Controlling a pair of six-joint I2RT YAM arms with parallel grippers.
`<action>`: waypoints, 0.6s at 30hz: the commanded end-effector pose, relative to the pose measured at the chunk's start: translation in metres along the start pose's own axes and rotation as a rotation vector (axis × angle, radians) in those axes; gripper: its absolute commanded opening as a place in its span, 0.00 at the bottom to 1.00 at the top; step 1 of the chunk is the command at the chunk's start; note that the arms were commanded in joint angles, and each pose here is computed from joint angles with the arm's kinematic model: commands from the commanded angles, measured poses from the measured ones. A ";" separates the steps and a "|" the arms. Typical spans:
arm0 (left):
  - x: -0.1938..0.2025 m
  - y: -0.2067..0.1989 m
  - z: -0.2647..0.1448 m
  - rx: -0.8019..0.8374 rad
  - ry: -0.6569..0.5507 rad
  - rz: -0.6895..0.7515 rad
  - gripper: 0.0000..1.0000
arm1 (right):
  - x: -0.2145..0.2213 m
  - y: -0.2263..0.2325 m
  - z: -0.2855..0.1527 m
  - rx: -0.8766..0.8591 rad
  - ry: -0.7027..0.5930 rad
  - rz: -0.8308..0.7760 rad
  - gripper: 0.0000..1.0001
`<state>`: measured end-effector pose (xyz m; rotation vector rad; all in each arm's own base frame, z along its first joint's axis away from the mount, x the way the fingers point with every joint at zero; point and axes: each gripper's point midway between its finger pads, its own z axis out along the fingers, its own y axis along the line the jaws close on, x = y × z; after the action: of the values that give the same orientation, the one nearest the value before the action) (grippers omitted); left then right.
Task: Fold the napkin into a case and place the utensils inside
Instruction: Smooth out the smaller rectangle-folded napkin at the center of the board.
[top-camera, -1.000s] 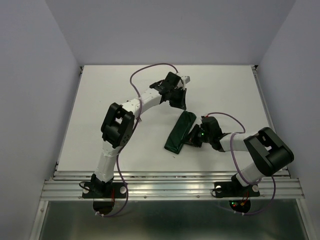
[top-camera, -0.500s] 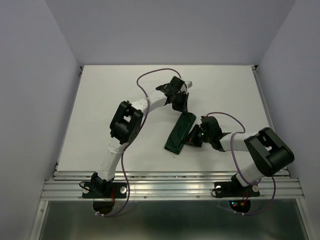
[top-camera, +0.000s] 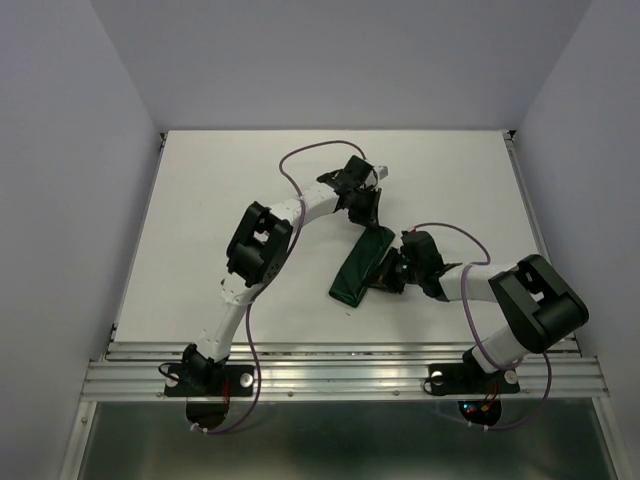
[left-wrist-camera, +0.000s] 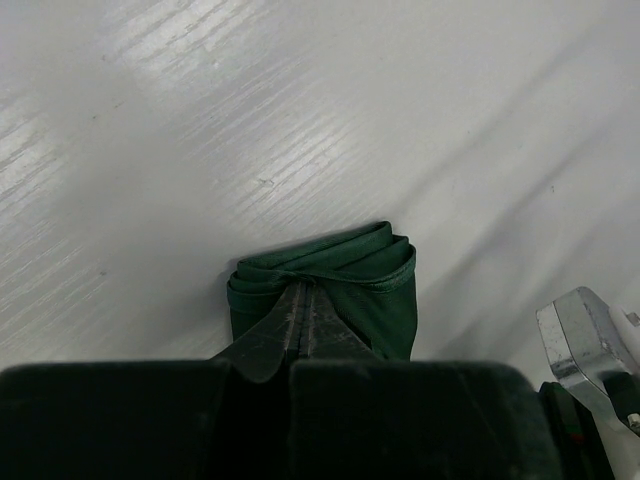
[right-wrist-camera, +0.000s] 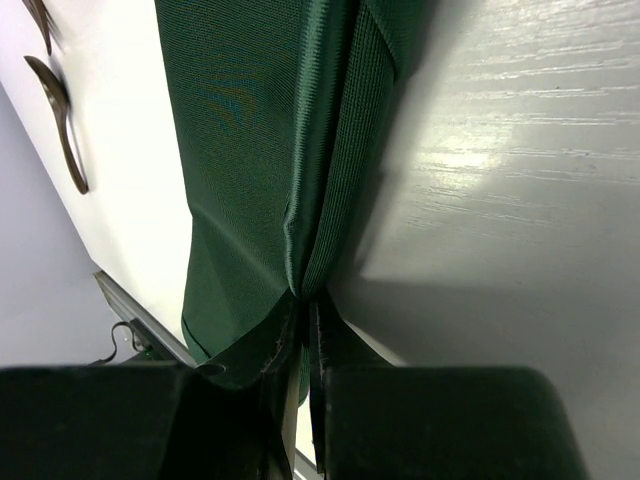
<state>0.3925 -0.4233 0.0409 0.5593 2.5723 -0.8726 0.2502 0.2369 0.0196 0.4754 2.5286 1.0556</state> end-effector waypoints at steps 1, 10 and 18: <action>-0.025 -0.026 -0.024 0.037 -0.059 0.038 0.00 | -0.002 -0.005 0.003 0.049 -0.006 -0.022 0.01; -0.053 -0.061 -0.097 0.033 -0.123 0.133 0.27 | -0.024 0.005 0.007 0.057 -0.089 -0.006 0.01; -0.055 -0.067 -0.145 -0.027 -0.151 0.162 0.57 | -0.054 0.013 0.023 0.088 -0.174 -0.009 0.01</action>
<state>0.3853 -0.4066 0.1434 0.6338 2.4666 -0.8194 0.2847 0.2379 0.0212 0.5291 2.4845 0.9437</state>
